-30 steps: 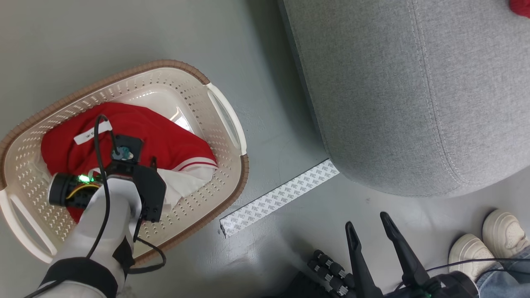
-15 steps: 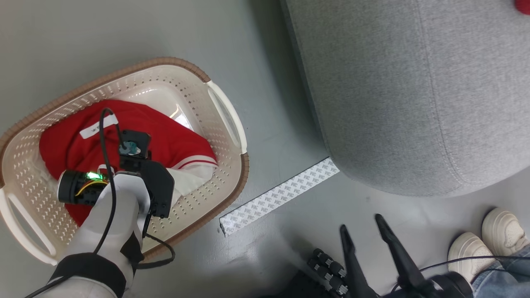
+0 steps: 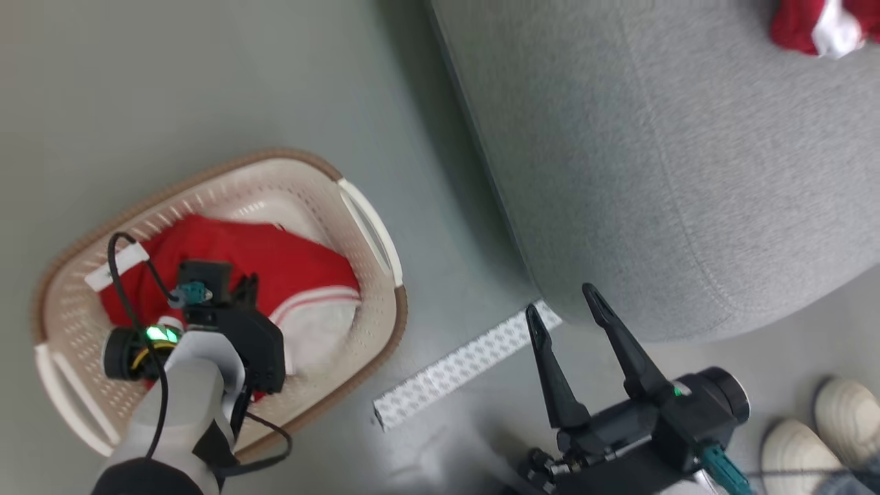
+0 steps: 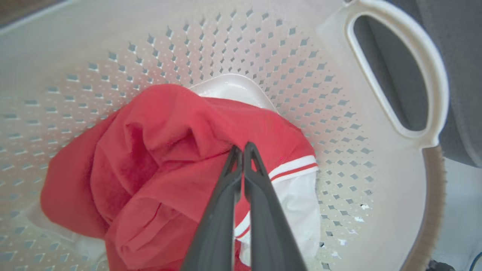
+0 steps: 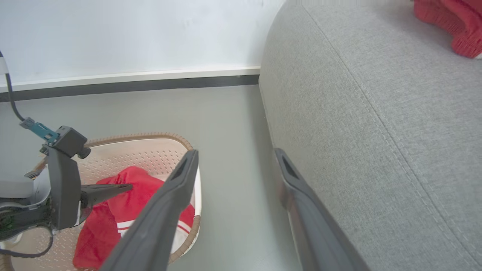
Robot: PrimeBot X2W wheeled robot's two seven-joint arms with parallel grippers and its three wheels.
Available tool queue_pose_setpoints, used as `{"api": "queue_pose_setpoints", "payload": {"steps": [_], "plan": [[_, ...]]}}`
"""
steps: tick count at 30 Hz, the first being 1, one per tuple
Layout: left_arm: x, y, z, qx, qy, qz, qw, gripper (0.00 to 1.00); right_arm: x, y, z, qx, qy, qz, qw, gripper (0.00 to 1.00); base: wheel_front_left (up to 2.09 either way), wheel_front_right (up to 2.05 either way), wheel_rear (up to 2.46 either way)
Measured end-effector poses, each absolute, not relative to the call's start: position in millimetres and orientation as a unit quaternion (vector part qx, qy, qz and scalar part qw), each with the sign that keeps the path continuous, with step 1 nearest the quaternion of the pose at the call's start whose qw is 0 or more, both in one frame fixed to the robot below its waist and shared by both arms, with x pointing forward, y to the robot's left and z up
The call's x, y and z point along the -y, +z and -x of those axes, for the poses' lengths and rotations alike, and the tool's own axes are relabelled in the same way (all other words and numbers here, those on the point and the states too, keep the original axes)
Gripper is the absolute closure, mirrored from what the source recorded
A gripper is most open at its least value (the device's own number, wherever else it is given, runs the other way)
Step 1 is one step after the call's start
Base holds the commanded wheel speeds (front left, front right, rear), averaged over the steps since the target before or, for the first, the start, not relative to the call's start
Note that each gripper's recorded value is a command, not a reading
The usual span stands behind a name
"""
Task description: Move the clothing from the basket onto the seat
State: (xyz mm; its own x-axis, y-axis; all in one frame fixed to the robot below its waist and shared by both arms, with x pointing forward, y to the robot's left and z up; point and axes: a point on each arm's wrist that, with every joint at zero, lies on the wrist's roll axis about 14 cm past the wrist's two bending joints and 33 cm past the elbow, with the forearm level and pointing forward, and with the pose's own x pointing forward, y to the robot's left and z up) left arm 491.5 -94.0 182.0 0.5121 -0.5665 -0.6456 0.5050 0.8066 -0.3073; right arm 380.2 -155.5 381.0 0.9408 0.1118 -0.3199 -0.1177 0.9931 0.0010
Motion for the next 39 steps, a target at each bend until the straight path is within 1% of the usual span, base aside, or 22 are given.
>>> {"api": "queue_pose_setpoints", "payload": {"steps": [6,11,12,16,23,27,31,39], "plan": [[86,227,-492,-0.357,-0.308,0.059,0.880,1.00,149,398,-386,-0.137,0.080,0.017,0.987,0.00,0.00,0.00,0.00],[78,269,-478,-0.338,-0.319,0.069,0.883,1.00,138,414,-374,-0.128,0.098,0.019,0.987,0.00,0.00,0.00,0.00],[82,295,-475,-0.315,-0.331,0.076,0.886,1.00,135,422,-369,-0.124,0.107,0.024,0.986,0.00,0.00,0.00,0.00],[85,342,-463,-0.277,-0.349,0.084,0.891,1.00,131,440,-359,-0.109,0.120,0.028,0.986,0.00,0.00,0.00,0.00],[83,425,-448,-0.199,-0.347,0.103,0.911,1.00,118,477,-344,-0.062,0.143,0.027,0.987,0.00,0.00,0.00,0.00],[77,473,-442,-0.149,-0.345,0.098,0.921,1.00,105,496,-336,-0.034,0.162,0.023,0.986,0.00,0.00,0.00,0.00],[65,521,-438,-0.093,-0.339,0.095,0.931,1.00,87,511,-330,-0.008,0.189,0.021,0.982,0.00,0.00,0.00,0.00],[33,592,-423,-0.010,-0.318,0.070,0.945,1.00,50,538,-319,0.038,0.244,0.020,0.969,0.00,0.00,0.00,0.00]]}}
